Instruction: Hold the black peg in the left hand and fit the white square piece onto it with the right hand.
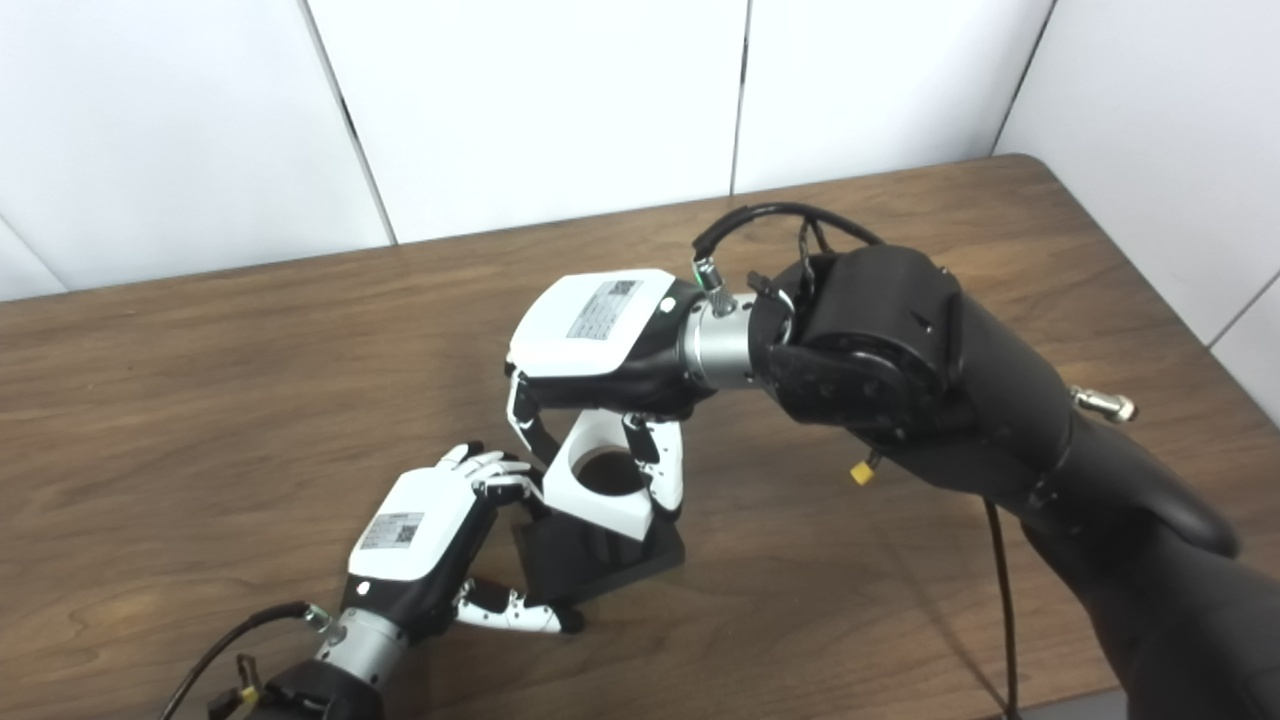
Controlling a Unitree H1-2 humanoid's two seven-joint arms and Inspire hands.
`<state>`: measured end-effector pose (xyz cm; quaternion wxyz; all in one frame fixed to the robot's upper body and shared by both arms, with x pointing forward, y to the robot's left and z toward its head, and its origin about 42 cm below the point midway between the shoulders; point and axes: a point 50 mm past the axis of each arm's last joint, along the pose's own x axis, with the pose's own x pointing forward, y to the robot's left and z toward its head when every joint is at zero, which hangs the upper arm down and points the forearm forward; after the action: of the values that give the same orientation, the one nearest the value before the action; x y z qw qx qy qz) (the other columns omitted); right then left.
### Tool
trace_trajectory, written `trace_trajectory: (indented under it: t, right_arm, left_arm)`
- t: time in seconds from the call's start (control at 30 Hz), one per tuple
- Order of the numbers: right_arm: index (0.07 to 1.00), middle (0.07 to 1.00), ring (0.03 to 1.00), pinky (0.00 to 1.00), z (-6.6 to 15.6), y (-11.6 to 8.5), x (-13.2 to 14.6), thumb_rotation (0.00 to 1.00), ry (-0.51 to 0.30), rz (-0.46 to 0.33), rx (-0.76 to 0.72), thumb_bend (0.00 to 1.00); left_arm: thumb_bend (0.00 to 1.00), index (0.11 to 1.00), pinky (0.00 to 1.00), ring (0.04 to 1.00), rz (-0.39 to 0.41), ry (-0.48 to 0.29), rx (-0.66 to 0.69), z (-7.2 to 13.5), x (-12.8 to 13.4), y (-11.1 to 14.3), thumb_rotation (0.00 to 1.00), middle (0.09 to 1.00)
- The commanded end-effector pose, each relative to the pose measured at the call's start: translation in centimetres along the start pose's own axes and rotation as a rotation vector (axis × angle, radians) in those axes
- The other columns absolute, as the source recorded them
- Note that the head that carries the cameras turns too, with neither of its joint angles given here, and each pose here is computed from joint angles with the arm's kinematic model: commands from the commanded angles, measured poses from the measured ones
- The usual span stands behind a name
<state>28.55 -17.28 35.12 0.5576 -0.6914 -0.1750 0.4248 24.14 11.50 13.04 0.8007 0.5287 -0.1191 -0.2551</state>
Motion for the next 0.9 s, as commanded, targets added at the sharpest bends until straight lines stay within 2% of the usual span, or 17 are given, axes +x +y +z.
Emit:
trace_trajectory:
  t: [0.0, 0.87]
  right_arm:
    - [0.481, 0.768, 0.897, 0.95, -0.04, -0.65, -0.34, 0.13, 0.015, 0.002, -0.018, 0.52]
    - [0.483, 0.764, 0.901, 0.94, -0.65, 0.1, 0.46, 0.13, 0.033, -0.022, -0.007, 0.52]
  left_arm:
    - [0.51, 0.49, 0.95, 0.861, -0.091, 0.01, 0.026, 0.17, -0.05, -1.25, 0.06, 0.783]
    - [0.51, 0.49, 0.95, 0.86, -0.091, 0.005, 0.038, 0.67, -0.05, -0.87, 0.06, 0.78]
